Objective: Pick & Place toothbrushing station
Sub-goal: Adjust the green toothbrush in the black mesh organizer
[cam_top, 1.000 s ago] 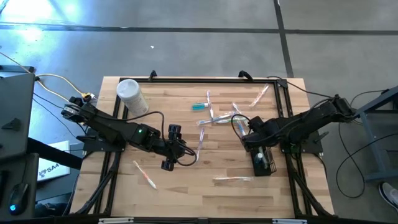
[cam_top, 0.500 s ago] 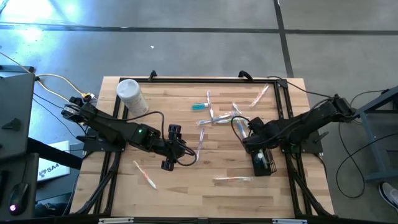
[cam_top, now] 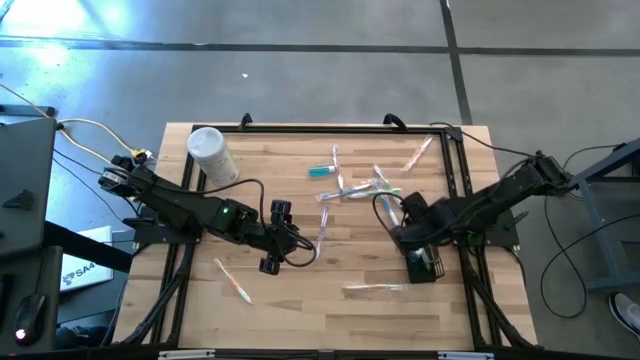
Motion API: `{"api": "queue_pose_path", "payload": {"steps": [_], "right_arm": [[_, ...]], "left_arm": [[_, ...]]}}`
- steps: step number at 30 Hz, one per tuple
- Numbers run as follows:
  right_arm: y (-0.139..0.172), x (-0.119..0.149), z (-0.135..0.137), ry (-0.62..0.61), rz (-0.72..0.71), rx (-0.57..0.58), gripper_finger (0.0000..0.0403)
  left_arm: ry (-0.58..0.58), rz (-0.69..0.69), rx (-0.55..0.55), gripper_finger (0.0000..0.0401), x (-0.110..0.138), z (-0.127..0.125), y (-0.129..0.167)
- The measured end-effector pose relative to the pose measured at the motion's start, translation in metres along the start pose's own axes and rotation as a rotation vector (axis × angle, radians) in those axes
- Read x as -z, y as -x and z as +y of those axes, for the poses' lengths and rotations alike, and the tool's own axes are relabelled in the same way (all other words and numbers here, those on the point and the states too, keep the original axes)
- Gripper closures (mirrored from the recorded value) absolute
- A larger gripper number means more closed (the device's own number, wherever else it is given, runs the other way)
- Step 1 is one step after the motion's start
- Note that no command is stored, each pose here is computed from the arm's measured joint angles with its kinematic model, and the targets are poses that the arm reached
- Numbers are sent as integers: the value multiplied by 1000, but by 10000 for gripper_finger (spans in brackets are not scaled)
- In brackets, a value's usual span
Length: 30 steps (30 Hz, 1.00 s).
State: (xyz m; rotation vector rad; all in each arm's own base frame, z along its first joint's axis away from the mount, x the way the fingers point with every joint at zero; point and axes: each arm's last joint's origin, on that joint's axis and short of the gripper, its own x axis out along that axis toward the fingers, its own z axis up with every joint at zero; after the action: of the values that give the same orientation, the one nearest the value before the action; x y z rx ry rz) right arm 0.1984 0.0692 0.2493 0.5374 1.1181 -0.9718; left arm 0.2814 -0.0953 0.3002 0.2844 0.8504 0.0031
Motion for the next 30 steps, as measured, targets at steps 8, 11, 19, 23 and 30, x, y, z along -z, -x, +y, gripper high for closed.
{"api": "queue_pose_path", "payload": {"steps": [8,11,19,23,30], "right_arm": [[8,3,-3,-6,-41,27,400],[18,2,-2,-10,-84,12,400],[45,-1,1,-2,-189,-50,400],[47,1,1,10,-230,-54,400],[53,9,0,2,-381,-76,400]], "left_arm": [[0,0,0,151,0,0,0],[0,0,0,151,0,0,0],[0,0,0,151,0,0,0],[0,0,0,151,0,0,0],[0,0,0,151,0,0,0]]}}
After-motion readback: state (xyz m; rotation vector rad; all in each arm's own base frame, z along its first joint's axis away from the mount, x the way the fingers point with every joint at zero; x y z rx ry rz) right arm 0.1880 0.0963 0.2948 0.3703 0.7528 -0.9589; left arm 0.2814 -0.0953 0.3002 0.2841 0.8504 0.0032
